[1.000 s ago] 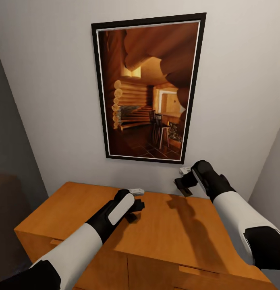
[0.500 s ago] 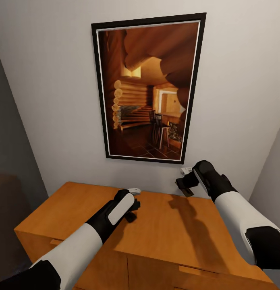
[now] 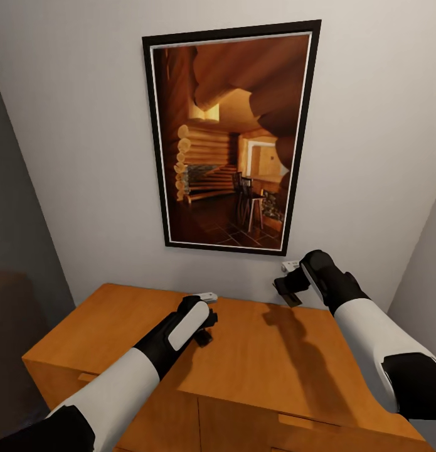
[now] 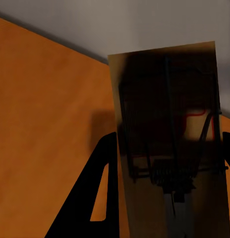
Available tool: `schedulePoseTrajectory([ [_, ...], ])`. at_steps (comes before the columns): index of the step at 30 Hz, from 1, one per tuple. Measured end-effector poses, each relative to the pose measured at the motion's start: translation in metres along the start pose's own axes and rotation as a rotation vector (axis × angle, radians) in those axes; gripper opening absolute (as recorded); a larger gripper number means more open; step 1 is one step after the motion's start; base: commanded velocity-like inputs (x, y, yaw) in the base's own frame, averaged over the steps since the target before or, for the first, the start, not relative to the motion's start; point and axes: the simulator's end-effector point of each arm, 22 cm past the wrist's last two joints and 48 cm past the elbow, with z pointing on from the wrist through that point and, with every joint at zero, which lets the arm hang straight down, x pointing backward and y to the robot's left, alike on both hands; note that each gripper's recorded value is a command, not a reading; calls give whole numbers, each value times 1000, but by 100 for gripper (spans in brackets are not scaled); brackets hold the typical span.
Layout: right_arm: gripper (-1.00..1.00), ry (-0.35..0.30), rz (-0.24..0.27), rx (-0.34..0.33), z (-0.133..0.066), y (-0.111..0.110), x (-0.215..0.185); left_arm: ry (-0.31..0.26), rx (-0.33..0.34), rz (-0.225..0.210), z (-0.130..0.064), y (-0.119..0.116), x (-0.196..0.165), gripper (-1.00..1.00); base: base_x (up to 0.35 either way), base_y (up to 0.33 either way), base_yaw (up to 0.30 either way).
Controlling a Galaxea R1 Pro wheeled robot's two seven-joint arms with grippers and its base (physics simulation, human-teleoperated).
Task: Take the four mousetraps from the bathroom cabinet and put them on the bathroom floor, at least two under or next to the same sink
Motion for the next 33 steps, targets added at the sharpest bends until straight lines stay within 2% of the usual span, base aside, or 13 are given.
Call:
schedulePoseTrajectory([
  [7,-100,0,0,0,0,0,0,3,-6,3,1,1,1,100,0,0,0],
  [17,-100,22,9,-3,5,-1,8,23,-79,9,7,20,10,100,0,0,0],
  [33,-100,24,10,-2,5,-1,9,19,-82,5,6,20,8,100,0,-24,0],
])
